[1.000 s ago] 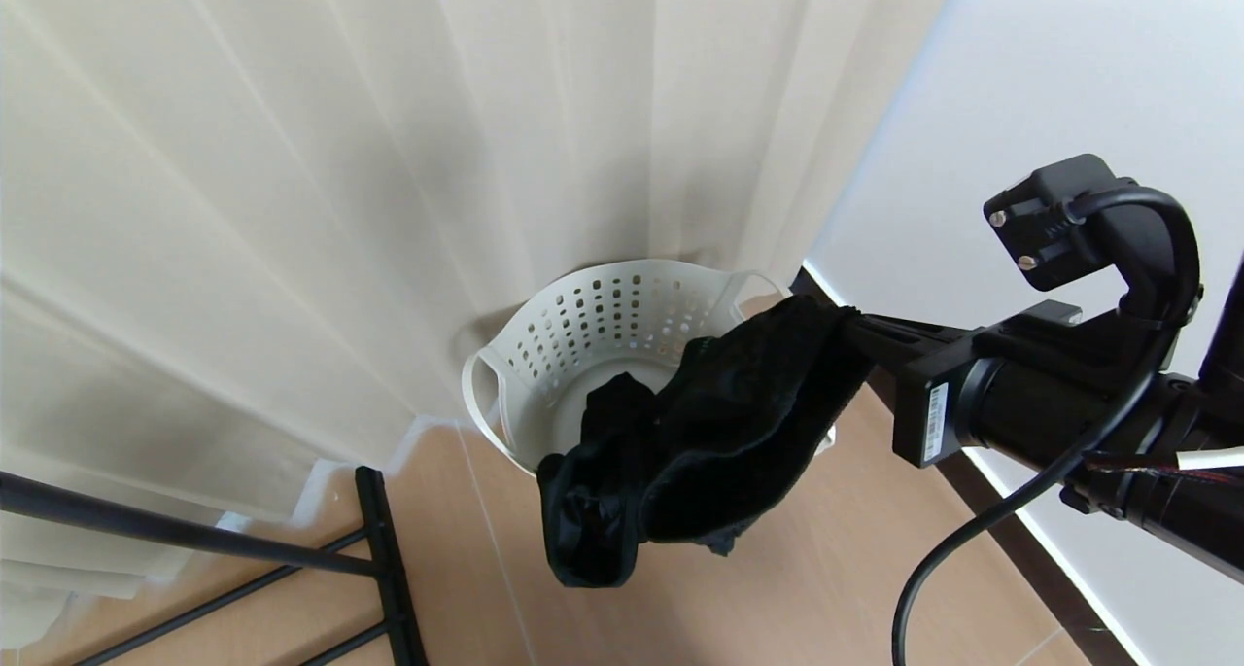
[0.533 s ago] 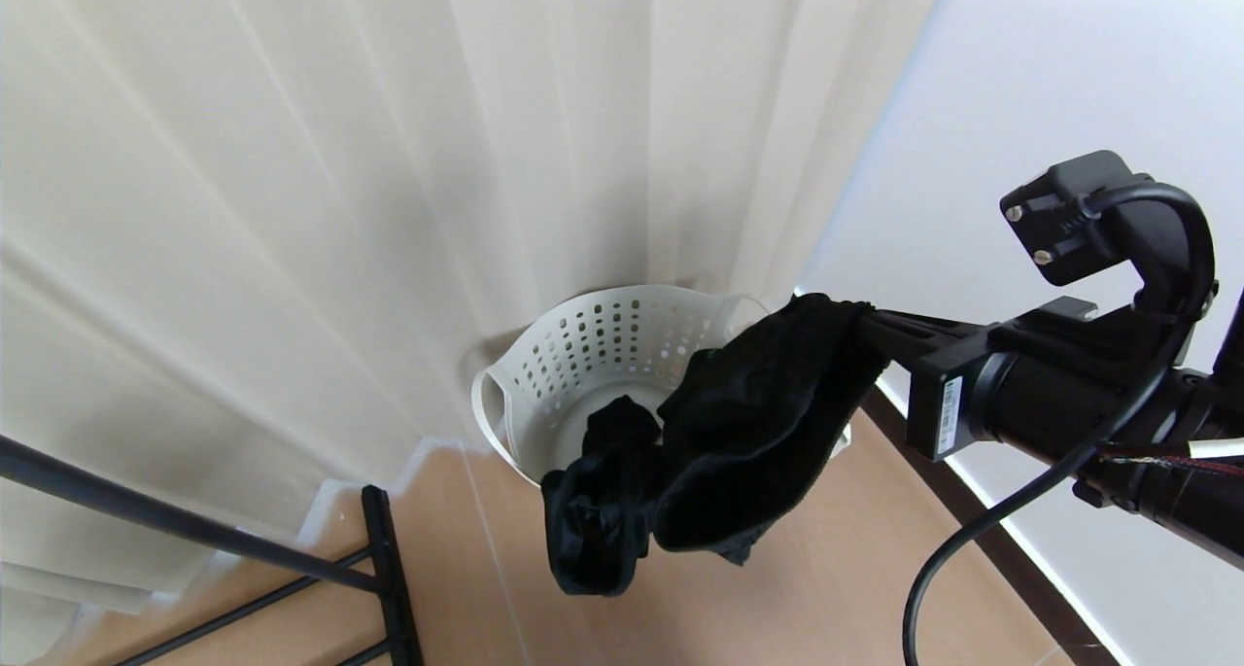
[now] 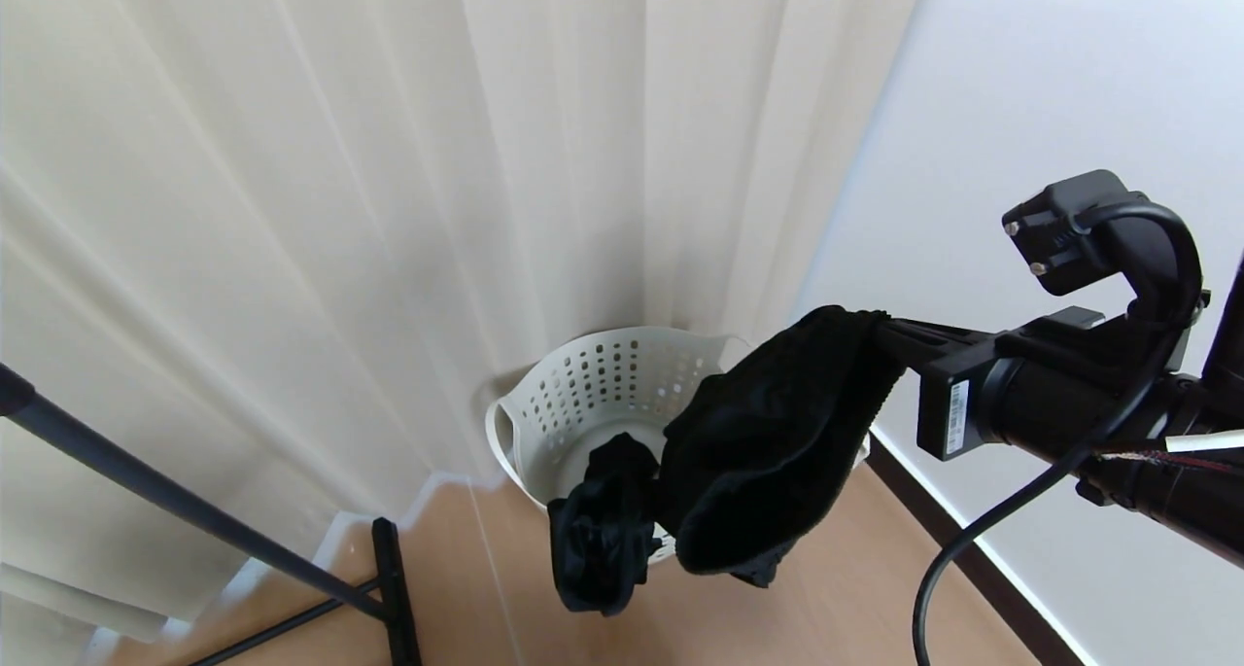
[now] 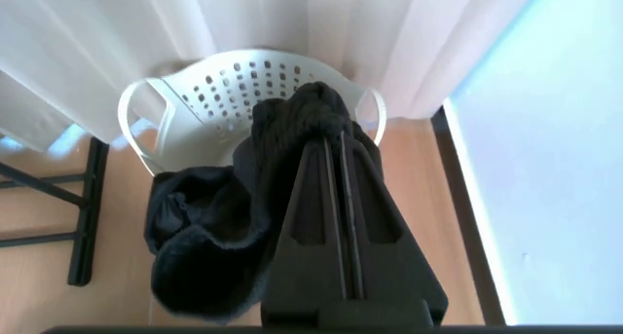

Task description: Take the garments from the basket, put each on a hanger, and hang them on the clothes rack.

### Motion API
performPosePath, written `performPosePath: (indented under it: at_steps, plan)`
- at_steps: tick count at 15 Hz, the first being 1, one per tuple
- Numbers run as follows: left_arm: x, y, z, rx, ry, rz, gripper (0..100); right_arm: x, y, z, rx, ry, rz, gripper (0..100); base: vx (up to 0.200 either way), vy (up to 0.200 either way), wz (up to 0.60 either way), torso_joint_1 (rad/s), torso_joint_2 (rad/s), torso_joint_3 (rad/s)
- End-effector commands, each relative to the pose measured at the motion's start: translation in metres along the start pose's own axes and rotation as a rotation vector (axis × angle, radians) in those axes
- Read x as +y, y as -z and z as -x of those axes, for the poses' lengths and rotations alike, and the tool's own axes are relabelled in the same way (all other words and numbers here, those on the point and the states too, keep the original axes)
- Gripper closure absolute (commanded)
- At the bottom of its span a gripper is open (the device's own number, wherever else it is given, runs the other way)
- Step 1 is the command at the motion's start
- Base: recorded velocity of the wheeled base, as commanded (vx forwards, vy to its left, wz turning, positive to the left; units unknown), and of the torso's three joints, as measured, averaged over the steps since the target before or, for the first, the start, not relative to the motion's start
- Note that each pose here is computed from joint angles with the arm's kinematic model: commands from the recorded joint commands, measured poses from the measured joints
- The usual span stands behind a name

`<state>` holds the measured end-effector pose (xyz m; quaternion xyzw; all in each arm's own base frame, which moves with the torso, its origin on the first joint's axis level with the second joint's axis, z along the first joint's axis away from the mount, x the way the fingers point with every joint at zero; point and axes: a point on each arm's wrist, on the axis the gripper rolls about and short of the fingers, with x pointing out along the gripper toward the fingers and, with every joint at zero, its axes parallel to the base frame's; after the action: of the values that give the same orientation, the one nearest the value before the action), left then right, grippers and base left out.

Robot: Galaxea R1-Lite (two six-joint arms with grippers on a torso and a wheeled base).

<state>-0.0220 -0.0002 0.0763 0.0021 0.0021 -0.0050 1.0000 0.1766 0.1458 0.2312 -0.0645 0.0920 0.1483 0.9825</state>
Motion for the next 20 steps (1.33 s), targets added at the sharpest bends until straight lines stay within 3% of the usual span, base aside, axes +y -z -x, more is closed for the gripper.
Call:
performPosePath:
  at_steps: [1, 9, 20]
  plan:
    - [0.0, -0.0001, -0.0001, 0.0, -0.001, 0.0, 0, -0.0001, 0.0011, -0.0001, 0.003, -0.003, 0.001, 100, 0.0, 0.0, 0.0, 0.036, -0.38, -0.139]
    - [0.0, -0.0001, -0.0001, 0.0, 0.001, 0.0, 0, -0.0002, 0.0033, -0.0002, 0.01, -0.013, 0.004, 100, 0.0, 0.0, 0.0, 0.092, -0.44, -0.152]
    - [0.0, -0.0001, -0.0001, 0.0, -0.001, 0.0, 0, 0.0, 0.0045, -0.0006, 0.015, -0.014, 0.006, 100, 0.0, 0.0, 0.0, 0.175, -0.5, -0.129]
